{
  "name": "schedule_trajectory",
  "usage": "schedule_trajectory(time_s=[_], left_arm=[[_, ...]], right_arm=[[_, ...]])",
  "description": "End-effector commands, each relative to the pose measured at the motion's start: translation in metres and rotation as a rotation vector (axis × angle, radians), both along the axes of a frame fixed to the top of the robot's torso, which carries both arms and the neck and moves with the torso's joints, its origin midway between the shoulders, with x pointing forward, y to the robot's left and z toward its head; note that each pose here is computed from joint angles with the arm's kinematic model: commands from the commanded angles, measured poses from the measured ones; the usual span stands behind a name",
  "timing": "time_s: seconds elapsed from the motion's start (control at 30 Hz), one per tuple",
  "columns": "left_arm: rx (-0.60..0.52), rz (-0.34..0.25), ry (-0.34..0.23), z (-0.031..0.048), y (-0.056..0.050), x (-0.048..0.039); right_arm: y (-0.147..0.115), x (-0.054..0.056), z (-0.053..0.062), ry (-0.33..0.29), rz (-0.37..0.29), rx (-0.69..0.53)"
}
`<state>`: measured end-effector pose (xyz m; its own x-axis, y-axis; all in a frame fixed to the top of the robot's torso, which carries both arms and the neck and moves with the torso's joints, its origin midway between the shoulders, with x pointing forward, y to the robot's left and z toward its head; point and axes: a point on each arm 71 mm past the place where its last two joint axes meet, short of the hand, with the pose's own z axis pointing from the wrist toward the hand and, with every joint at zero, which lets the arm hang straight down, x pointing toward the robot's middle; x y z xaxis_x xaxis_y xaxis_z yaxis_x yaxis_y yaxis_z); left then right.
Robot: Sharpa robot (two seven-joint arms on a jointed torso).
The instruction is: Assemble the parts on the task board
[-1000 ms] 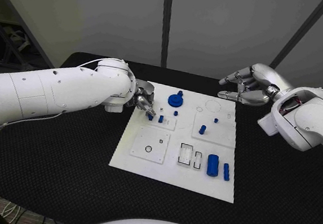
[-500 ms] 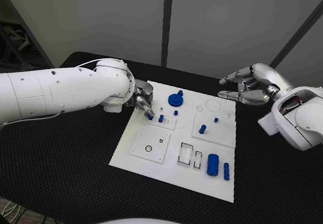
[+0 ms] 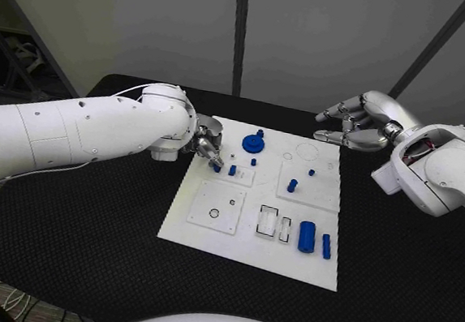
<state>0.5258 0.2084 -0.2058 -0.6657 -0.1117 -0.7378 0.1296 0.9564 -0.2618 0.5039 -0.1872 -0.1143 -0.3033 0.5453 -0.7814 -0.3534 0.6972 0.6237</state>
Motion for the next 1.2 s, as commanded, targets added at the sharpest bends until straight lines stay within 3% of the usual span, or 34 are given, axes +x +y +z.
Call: schedule_trajectory(time_s=[0.03, 0.4, 1.2], left_arm=[[0.014, -0.019, 0.047, -0.0052, -0.005, -0.0032], [0.030, 0.023, 0.068, -0.0090, -0.006, -0.0020], [0.019, 0.101, 0.040, -0.0092, 0.004, 0.0043]], right_arm=[[0.001, 0.000, 0.001, -0.001, 0.010, 0.004], [0.002, 0.000, 0.001, 0.000, 0.012, 0.006], [0.000, 0.000, 0.002, -0.003, 0.008, 0.009]])
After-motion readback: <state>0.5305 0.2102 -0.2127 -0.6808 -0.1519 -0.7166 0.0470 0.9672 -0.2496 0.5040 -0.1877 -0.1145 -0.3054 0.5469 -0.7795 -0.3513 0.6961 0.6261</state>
